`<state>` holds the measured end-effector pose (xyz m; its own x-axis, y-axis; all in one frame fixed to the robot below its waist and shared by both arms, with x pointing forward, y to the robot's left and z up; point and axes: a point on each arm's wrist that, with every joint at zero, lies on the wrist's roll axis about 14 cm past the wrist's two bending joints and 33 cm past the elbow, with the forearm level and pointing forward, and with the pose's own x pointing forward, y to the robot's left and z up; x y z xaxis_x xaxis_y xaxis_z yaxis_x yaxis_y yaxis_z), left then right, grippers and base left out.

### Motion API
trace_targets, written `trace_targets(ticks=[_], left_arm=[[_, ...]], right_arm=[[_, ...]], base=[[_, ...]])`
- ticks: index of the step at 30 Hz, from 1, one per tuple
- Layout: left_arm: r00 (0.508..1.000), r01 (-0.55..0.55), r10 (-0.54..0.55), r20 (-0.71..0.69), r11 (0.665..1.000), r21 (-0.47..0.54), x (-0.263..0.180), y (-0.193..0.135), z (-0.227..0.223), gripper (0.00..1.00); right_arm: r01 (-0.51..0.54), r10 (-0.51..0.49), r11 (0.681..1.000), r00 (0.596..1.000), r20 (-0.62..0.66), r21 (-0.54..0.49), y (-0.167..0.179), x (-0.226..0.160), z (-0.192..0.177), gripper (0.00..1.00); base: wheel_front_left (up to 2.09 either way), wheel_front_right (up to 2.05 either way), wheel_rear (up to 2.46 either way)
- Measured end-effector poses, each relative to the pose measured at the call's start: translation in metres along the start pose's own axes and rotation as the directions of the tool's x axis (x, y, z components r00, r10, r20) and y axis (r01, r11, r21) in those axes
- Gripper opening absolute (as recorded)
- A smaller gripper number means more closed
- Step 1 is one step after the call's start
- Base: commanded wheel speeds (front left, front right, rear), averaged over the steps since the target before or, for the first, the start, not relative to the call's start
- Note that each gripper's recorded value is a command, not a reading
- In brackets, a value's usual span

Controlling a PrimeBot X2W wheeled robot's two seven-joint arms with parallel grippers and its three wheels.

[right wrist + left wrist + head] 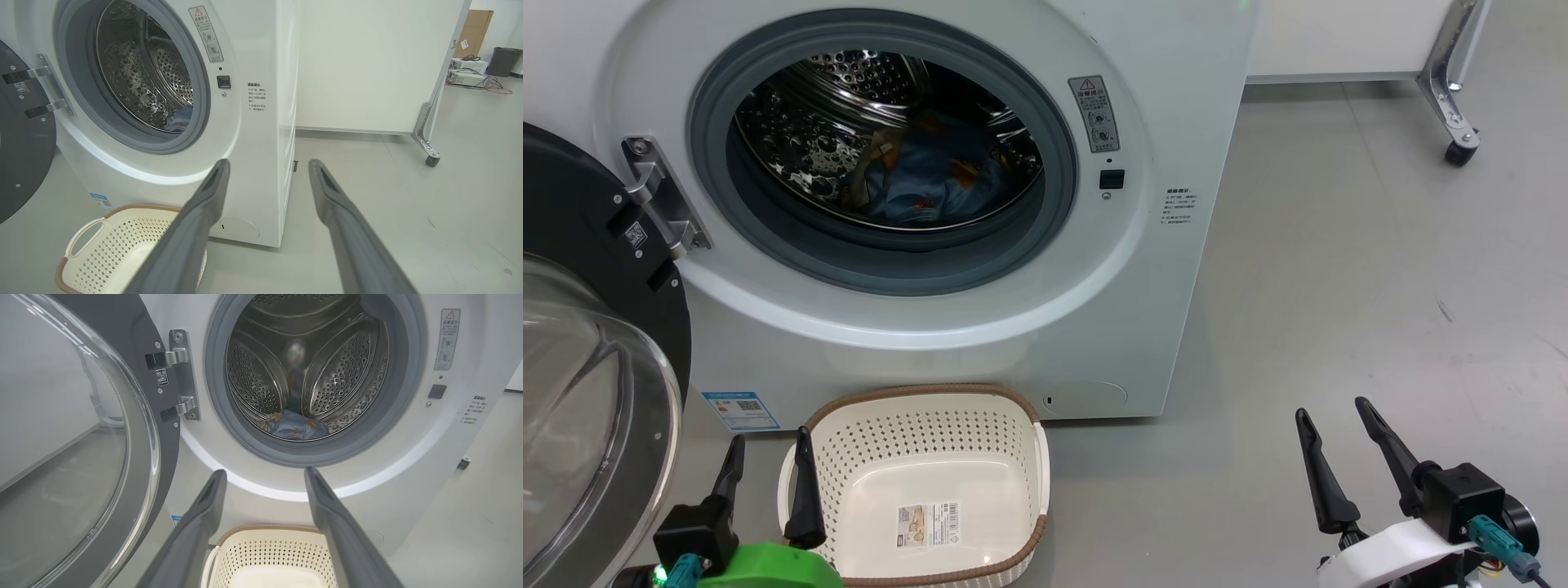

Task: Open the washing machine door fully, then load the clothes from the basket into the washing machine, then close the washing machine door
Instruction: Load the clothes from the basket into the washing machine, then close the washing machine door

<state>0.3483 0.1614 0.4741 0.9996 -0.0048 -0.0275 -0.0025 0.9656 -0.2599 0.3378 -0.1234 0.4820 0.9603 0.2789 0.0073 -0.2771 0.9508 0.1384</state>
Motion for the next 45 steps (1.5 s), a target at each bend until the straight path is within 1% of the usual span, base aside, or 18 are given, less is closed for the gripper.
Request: trace_targets(ticks=[8,32,45], left_arm=[[1.000,-0.003,0.003,-0.001,1.000,0.015,-0.006,0.001,-0.001,1.00],[1.000,-0.007,0.007,0.013,1.000,0.016,-0.012,-0.001,0.004,1.00],[1.000,-0.011,0.011,0.016,1.000,0.019,-0.013,-0.001,0.005,1.00]], right_arm=[[0.009,-0.009,1.000,1.000,0.002,-0.002,-0.003,-0.001,0.001,1.00],[0.027,-0.027,1.000,1.000,-0.009,-0.008,-0.010,-0.002,-0.002,1.00],[0.029,-0.029,1.000,1.000,-0.009,-0.008,-0.010,-0.002,-0.002,1.00]], base=[[0.00,0.00,0.00],[-0.01,0.01,0.00],[-0.38,0.38,0.00]])
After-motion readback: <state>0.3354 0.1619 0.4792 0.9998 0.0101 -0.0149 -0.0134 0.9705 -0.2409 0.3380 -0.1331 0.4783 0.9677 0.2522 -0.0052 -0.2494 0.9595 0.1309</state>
